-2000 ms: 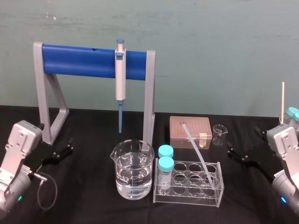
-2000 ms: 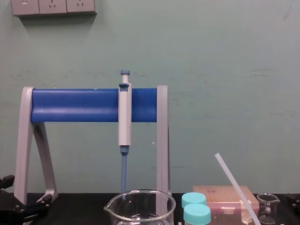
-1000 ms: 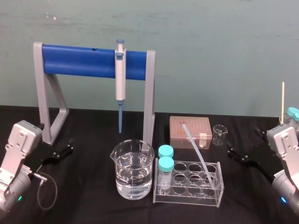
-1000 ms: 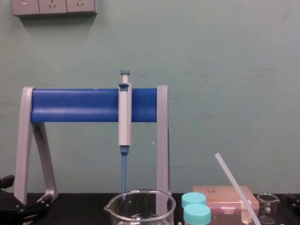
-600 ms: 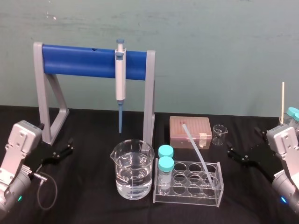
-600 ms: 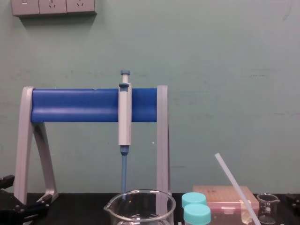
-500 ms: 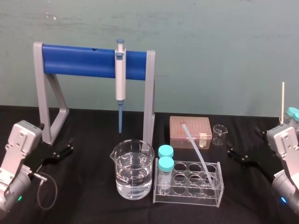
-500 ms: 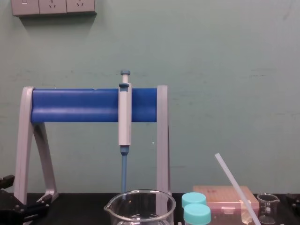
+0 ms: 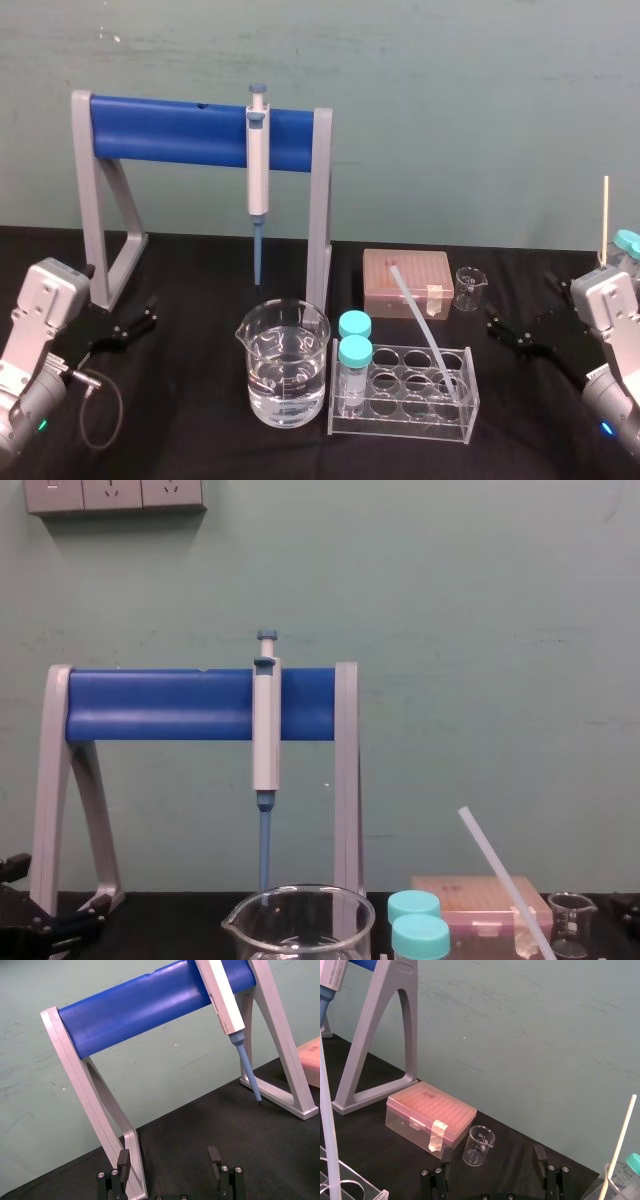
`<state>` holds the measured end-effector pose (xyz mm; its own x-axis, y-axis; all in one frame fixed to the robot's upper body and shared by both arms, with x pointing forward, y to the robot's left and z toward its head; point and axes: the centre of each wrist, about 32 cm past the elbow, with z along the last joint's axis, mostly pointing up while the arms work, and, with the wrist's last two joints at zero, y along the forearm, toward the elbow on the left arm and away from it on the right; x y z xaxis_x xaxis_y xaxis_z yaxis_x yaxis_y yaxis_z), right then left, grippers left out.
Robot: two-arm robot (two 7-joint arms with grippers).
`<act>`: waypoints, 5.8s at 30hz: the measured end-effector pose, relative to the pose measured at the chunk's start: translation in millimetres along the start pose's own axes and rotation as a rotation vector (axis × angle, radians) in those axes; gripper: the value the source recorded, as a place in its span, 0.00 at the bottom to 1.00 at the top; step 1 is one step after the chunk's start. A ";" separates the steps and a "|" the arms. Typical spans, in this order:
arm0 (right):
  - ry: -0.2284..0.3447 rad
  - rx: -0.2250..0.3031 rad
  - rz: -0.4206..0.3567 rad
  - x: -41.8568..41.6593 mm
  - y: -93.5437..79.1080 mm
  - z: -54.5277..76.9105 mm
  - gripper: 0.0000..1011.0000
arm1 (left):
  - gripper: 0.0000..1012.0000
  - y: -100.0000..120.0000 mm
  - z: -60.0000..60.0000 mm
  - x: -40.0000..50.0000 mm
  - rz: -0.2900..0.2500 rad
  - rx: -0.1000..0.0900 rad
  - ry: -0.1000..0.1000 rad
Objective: Pick up the stirring rod with one hand, then place it down.
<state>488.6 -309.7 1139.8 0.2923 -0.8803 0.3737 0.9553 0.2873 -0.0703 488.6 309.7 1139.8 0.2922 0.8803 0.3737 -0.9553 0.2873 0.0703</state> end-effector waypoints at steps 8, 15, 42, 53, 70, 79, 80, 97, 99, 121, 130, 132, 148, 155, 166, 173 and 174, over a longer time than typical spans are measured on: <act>0.000 0.000 0.000 0.0 0.0 0.0 0.99 | 0.99 0.0 0.0 0.0 0.000 0.000 0.000; 0.000 0.000 0.000 0.0 0.0 0.0 0.99 | 0.99 0.0 0.0 0.0 0.000 0.000 0.000; -0.073 0.192 0.057 -0.1 -9.5 23.5 0.99 | 0.99 0.0 0.0 0.0 0.000 0.000 0.000; -0.085 0.263 0.209 -9.9 -13.9 28.8 0.99 | 0.99 0.0 0.0 0.0 0.000 0.000 0.000; -0.009 0.299 0.359 -11.9 7.2 36.8 0.99 | 0.99 0.0 0.0 0.0 0.000 0.000 0.000; 0.084 0.265 0.404 -5.0 19.2 36.5 0.99 | 0.99 0.0 0.0 0.0 0.000 0.000 0.000; 0.092 0.259 0.410 -4.1 20.7 36.1 0.99 | 0.99 0.0 0.0 0.0 0.000 0.000 0.000; 0.171 0.197 0.465 2.9 32.1 33.5 0.99 | 0.99 0.0 0.0 0.0 0.000 0.000 0.000; 0.172 0.192 0.465 3.2 33.0 32.8 0.99 | 0.99 0.0 0.0 0.0 0.000 0.000 0.000; 0.189 0.170 0.490 7.9 45.7 28.2 0.99 | 0.99 0.0 0.0 0.0 0.000 0.000 0.000; 0.192 0.167 0.495 7.9 46.5 27.4 0.99 | 0.99 0.0 0.0 0.0 0.000 0.000 0.000; 0.192 0.168 0.495 7.9 46.4 27.4 0.99 | 0.99 0.0 0.0 0.0 0.000 0.000 0.000; 0.192 0.168 0.494 7.8 46.0 27.6 0.90 | 0.99 0.0 0.0 0.0 0.000 0.000 0.000; 0.191 0.169 0.494 7.7 45.9 27.7 0.71 | 0.99 0.0 0.0 0.0 0.000 0.000 0.000; 0.191 0.169 0.492 7.7 45.9 27.8 0.38 | 0.99 0.0 0.0 0.0 0.000 0.000 0.000; 0.191 0.169 0.492 7.7 45.9 27.8 0.14 | 0.99 0.0 0.0 0.0 0.000 0.000 0.000; 0.191 0.169 0.492 7.7 45.9 27.8 0.12 | 0.99 0.0 0.0 0.0 0.000 0.000 0.000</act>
<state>533.5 -292.8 1165.1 0.7205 -0.6750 0.1586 0.6877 0.7250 -0.0387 488.6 309.7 1139.8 0.2923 0.8802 0.3738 -0.9552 0.2873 0.0704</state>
